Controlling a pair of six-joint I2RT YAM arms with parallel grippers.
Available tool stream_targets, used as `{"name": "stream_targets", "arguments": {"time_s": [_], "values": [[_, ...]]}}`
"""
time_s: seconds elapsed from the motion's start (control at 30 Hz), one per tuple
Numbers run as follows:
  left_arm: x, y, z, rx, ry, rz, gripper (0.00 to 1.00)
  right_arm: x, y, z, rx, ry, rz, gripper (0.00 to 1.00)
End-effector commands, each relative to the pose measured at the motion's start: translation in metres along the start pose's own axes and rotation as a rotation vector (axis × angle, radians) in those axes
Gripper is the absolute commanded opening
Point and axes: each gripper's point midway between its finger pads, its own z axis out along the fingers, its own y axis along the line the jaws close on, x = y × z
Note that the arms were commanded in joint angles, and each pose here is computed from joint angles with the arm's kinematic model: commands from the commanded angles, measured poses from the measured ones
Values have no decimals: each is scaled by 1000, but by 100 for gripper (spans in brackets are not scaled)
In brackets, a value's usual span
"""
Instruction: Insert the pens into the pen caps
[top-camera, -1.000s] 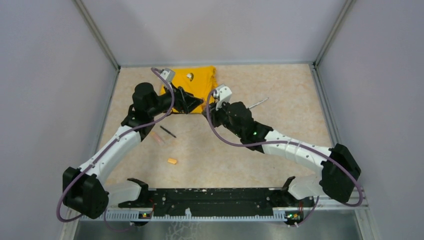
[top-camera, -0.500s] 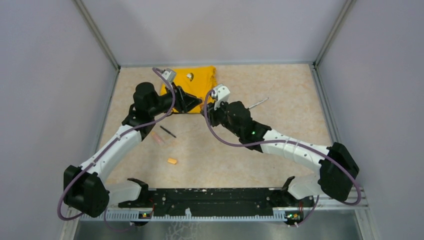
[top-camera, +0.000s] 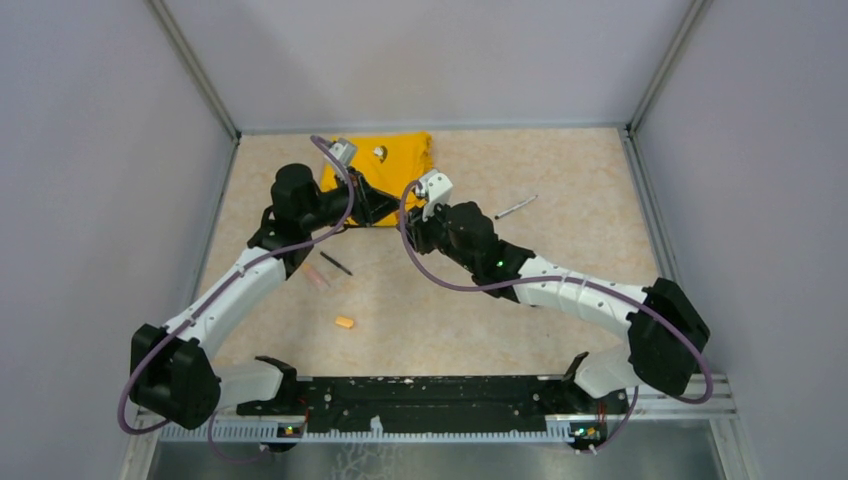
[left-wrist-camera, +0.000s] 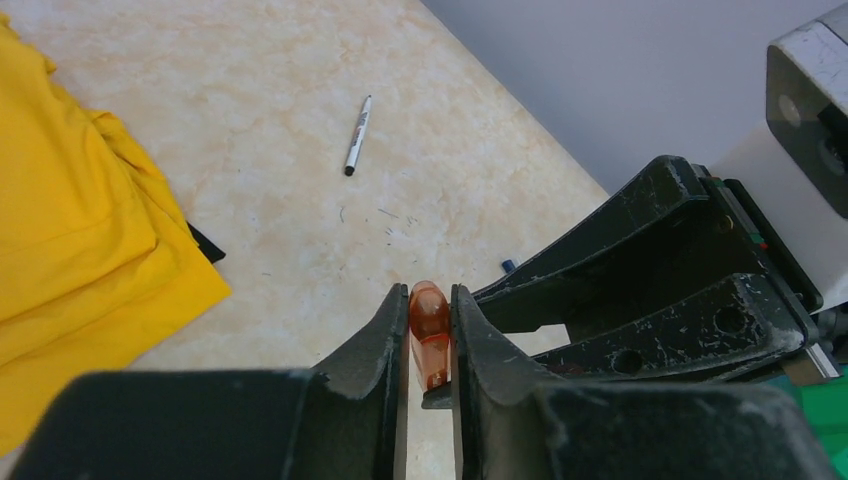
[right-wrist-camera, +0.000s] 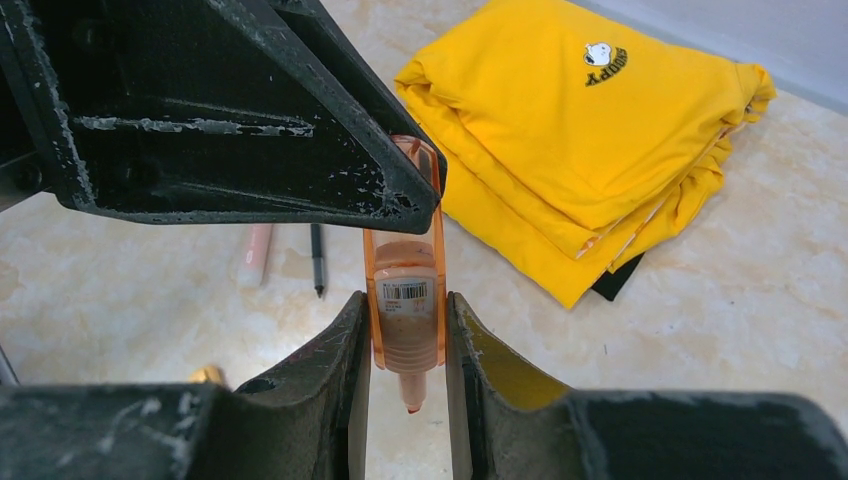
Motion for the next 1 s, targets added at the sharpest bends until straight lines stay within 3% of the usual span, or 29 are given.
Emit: {"name": "stream_targets", "arguments": {"time_s": [0.0,0.1,0.3,0.4,0.77,0.97], "values": [[-11,-8,3,37,-16,31,15,-45,13,1,-38,-117,-1,9],[-12,-8,3,33,-16,37,1,-46,12,-1,-29,-116,-1,18],[-16,-13,0,49,-27,77,0,-38,4,-13,3,-108,17,52],[-19,-18,-3,66,-41,101,0,-34,-2,-21,30,-98,41,62],[-19,-68,-20,336,-58,200,0,-10,28,-62,-202,30,-79,59],[-16,-95,-35,488,-54,249,0,-22,31,-93,-273,-18,-115,58]]}}
